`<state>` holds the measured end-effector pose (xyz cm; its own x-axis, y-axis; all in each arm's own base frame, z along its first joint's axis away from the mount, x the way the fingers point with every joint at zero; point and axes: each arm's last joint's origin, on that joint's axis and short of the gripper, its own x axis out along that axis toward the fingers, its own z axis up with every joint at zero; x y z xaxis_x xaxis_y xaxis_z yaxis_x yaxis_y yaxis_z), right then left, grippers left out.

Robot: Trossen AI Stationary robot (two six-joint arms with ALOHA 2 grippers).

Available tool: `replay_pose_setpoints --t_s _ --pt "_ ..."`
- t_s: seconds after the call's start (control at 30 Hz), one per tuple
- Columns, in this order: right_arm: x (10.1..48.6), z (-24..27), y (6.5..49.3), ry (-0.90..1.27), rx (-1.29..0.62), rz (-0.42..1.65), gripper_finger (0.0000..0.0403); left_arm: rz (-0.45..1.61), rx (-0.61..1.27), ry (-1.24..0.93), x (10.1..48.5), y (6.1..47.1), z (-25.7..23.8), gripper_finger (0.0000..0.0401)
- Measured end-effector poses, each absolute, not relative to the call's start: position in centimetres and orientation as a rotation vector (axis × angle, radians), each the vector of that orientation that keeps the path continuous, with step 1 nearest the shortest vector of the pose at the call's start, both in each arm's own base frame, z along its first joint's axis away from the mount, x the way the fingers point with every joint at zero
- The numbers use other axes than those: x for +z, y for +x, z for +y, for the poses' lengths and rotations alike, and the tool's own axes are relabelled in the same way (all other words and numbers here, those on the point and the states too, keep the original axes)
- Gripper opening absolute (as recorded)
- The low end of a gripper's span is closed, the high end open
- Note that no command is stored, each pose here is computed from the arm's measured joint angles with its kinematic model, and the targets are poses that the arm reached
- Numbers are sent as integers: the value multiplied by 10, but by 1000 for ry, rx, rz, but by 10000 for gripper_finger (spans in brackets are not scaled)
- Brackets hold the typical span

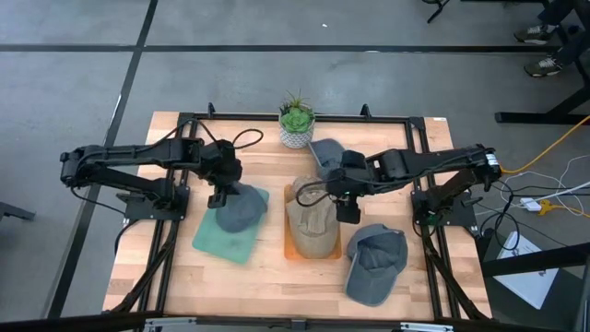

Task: Pick & Place hat
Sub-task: Adjust the vase on the table

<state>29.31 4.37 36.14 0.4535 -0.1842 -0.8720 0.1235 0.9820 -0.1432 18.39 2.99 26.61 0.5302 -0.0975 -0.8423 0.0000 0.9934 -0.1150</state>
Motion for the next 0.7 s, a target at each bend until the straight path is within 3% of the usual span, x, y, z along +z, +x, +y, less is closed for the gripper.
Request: replay_pose_setpoints --t_s 0.1,0.17,0.43,0.7 --pt "366 43 288 -64 -195 1074 311 986 -39 -161 268 184 30 39" --pt "369 42 285 -59 -201 1067 311 958 7 -237 272 183 29 16" --pt "370 41 280 -76 -224 1084 311 903 201 -617 281 170 27 11" --pt "368 40 277 -85 -226 1114 311 963 244 -716 271 165 25 14"
